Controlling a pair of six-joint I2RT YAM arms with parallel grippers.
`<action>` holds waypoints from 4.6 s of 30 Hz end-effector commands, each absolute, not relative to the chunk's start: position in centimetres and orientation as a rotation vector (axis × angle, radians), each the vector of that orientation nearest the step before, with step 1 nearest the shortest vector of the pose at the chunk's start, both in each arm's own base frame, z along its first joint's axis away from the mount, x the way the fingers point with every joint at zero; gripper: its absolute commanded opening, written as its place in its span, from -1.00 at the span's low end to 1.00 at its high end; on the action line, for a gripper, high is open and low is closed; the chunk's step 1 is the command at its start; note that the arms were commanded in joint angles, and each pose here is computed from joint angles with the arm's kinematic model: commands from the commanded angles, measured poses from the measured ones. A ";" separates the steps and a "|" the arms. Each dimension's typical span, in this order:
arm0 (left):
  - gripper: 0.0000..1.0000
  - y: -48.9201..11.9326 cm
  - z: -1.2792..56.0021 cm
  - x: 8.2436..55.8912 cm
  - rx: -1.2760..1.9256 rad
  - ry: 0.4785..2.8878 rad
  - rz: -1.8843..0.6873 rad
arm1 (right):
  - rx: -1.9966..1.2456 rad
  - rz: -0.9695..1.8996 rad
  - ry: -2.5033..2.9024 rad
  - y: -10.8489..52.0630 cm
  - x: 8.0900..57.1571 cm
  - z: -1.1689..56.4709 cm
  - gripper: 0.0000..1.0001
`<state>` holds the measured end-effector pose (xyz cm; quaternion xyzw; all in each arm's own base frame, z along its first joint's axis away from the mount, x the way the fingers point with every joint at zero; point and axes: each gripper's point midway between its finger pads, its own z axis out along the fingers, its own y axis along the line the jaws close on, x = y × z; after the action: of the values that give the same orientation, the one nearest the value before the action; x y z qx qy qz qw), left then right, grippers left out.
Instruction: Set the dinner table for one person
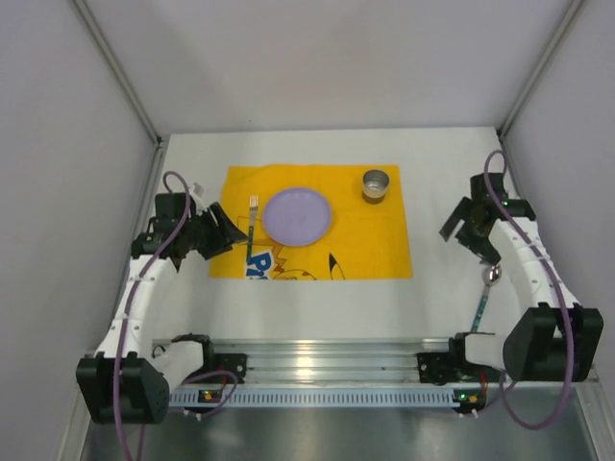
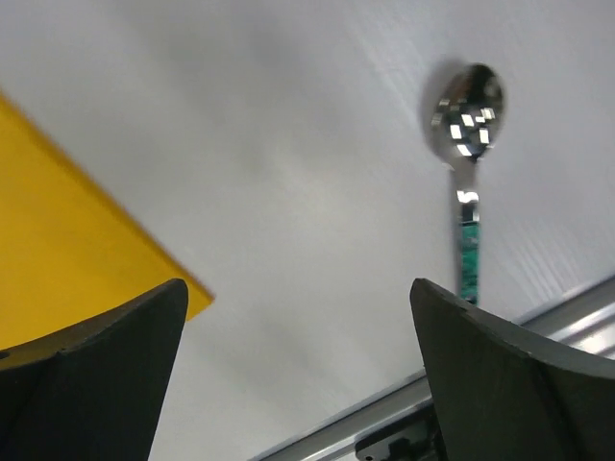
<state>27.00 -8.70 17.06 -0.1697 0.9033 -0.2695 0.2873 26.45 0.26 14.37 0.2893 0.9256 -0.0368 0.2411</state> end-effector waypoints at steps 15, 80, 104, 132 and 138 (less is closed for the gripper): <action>0.19 -9.6 18.0 25.1 -0.501 2.439 -0.753 | 1.397 -0.213 2.683 -11.4 21.1 0.3 0.92; 0.23 -7.3 21.6 23.2 -0.437 2.330 -0.582 | 0.477 0.137 2.743 25.0 42.2 7.3 -1.00; 0.28 -5.6 21.6 25.1 -0.440 2.311 -0.459 | 0.396 0.269 2.679 25.0 40.4 12.9 -0.25; 0.22 2.6 10.4 35.5 -0.260 1.733 0.084 | -0.159 0.637 1.974 16.3 23.0 27.6 1.00; 0.18 1.3 9.7 38.9 -0.191 1.770 0.033 | -0.139 0.532 1.948 14.4 23.2 26.6 1.00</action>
<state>35.93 2.10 5.99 -0.1064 0.8153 0.0362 0.5681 22.19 14.88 25.42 -0.0517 0.8354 0.2420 0.4908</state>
